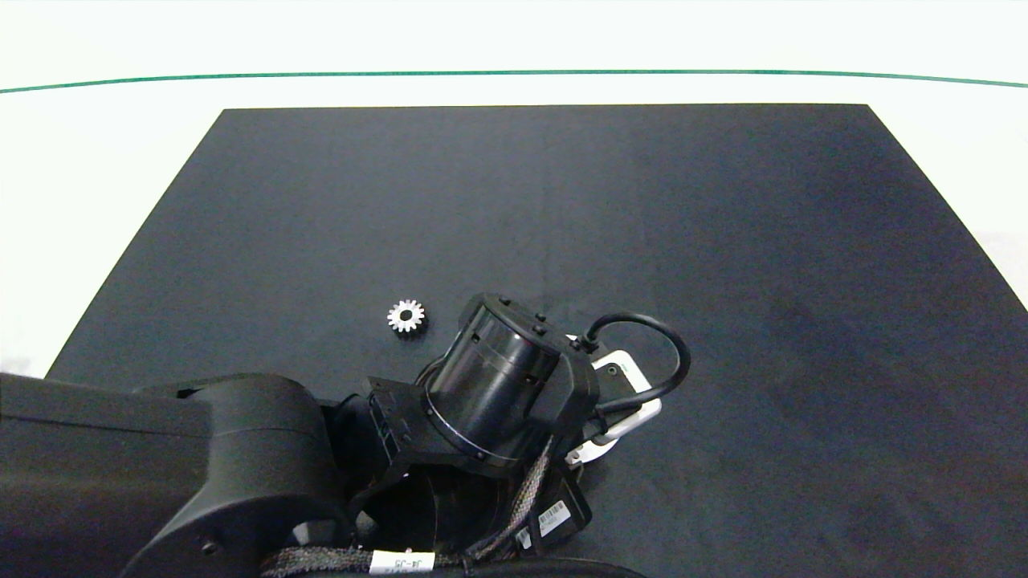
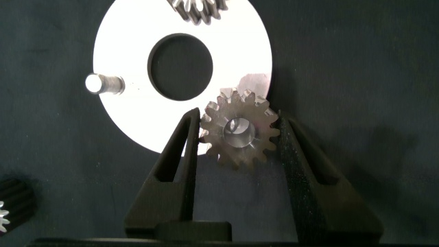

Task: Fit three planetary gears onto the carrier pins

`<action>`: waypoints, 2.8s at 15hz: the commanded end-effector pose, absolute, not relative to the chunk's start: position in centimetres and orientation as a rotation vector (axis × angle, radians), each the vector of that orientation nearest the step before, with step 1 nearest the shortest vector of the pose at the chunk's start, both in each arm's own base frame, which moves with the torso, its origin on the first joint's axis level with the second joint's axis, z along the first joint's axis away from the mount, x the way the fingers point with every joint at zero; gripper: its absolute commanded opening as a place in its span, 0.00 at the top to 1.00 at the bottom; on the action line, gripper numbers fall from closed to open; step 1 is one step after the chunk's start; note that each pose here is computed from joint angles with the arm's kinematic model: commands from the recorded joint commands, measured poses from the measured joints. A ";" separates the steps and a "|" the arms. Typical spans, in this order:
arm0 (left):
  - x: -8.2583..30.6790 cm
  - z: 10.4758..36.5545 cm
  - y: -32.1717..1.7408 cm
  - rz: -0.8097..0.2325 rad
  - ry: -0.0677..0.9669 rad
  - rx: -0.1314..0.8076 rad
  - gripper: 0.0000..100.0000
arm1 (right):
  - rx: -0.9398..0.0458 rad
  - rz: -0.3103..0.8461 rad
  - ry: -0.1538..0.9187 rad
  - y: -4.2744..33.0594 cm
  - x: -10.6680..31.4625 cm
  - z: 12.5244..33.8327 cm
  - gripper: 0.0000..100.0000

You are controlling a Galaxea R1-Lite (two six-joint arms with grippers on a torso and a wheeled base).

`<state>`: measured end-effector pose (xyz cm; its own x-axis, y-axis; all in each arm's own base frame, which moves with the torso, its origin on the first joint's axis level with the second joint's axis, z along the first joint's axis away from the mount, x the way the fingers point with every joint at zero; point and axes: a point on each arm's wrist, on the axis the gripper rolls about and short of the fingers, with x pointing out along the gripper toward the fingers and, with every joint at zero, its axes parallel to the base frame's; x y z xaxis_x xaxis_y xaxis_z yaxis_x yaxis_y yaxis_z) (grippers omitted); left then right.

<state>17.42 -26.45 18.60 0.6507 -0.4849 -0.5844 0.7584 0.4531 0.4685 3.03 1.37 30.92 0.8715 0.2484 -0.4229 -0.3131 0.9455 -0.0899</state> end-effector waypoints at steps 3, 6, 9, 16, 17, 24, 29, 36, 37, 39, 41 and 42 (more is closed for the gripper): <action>17.5 18.5 -26.4 -0.790 0.399 0.780 0.87 | -0.159 0.293 0.421 1.4 3.0 31.0 0.00; 17.5 18.4 -26.5 -0.790 0.399 0.780 0.87 | -0.159 0.293 0.421 1.4 3.0 31.0 0.00; 17.6 18.2 -26.6 -0.790 0.403 0.782 0.87 | -0.158 0.294 0.420 1.3 3.0 31.0 0.00; 17.9 17.9 -26.7 -0.785 0.412 0.791 0.87 | -0.158 0.294 0.419 1.3 3.0 31.0 0.00; 18.0 17.9 -26.6 -0.783 0.412 0.791 0.87 | -0.158 0.294 0.420 1.3 3.0 31.0 0.00; 18.2 18.3 -26.3 -0.773 0.405 0.788 0.87 | -0.160 0.301 0.427 1.4 3.1 30.9 0.00; 18.2 18.8 -26.4 -0.773 0.389 0.778 0.87 | -0.159 0.305 0.429 1.4 3.1 30.8 0.00; 18.4 18.3 -26.1 -0.764 0.409 0.784 0.87 | -0.158 0.314 0.430 1.5 3.1 30.8 0.00; 18.5 18.3 -26.0 -0.760 0.412 0.784 0.87 | -0.158 0.314 0.430 1.5 3.1 30.8 0.00; 18.5 18.1 -26.0 -0.761 0.417 0.788 0.87 | -0.157 0.314 0.429 1.4 3.1 30.9 0.00; 18.5 17.8 -25.9 -0.761 0.424 0.790 0.87 | -0.158 0.314 0.430 1.5 3.1 30.8 0.00; 18.4 17.9 -25.9 -0.762 0.424 0.792 0.87 | -0.158 0.313 0.430 1.4 3.1 30.8 0.00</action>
